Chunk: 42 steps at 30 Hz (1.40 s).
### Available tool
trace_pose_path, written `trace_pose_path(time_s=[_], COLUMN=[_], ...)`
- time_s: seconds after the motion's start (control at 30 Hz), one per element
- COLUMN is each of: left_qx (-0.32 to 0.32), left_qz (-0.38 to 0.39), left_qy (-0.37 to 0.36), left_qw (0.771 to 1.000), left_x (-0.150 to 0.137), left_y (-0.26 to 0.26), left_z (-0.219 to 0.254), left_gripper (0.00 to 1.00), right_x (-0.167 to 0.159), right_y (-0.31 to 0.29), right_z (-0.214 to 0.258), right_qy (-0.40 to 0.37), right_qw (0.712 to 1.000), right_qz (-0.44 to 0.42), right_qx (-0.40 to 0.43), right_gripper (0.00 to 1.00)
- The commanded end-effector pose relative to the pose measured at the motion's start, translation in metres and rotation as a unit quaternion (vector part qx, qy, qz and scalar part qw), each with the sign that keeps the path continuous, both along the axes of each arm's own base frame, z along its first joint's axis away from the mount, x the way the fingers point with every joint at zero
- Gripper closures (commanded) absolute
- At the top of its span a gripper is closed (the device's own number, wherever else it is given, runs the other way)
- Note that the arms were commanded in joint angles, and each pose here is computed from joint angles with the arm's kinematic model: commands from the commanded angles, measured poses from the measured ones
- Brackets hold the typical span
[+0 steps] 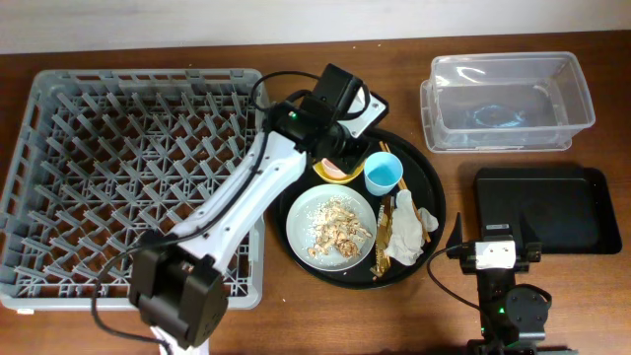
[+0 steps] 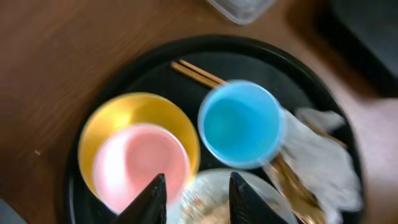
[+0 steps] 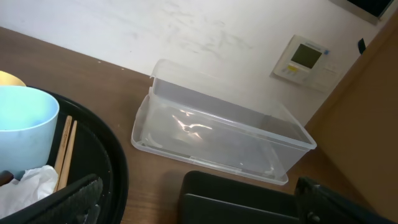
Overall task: Sort waste into correct bins and load items into the dishwasher rack
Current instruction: 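Reach the left gripper to the pink cup on the black tray, then lift the pink cup with the left gripper toward the rack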
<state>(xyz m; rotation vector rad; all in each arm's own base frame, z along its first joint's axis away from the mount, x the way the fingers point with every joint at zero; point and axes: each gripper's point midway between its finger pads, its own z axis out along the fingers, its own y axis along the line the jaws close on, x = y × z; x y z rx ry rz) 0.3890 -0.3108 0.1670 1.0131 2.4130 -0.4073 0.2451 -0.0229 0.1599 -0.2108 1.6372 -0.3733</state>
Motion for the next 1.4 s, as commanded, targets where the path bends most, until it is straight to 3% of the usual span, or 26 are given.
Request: trace_pose_path(time_s=[0.0,0.5,1.03,1.07,1.13,1.2,1.37], left_qx=[0.038,0.092,0.106,0.103,0.1,0.1,0.085], left_qz=[0.017,0.011,0.002,0.002,0.003,0.003,0.025], left_qy=[-0.005,0.078,0.09,0.086,0.082,0.082,0.078], left_qw=[0.999,0.993,0.99,0.991,0.992,0.992,0.993], left_x=[0.019,-0.004,-0.004,-0.002,0.0,0.0,0.007], left_y=[0.002,0.015,0.016,0.015,0.013,0.013,0.009], left_z=[-0.032,-0.084,-0.105,-0.104,-0.103,-0.103,-0.09], left_gripper=[0.69,0.68,0.67,0.71,0.9,0.99,0.99], right_x=[0.0,0.0,0.0,0.0,0.0,0.0,0.0], right_y=[-0.001,-0.001,-0.001,-0.001,-0.001,-0.001,-0.001], right_z=[-0.003,-0.003,-0.003,-0.003,-0.003,-0.003,-0.003], right_qy=[0.003,0.003,0.003,0.003,0.003,0.003,0.003], right_qw=[1.0,1.0,1.0,1.0,1.0,1.0,1.0], right_qz=[-0.004,-0.004,-0.004,-0.004,-0.004,-0.004,-0.004], right_qx=[0.0,0.0,0.0,0.0,0.0,0.0,0.0], right_gripper=[0.01,0.01,0.02,0.01,0.01,0.01,0.01])
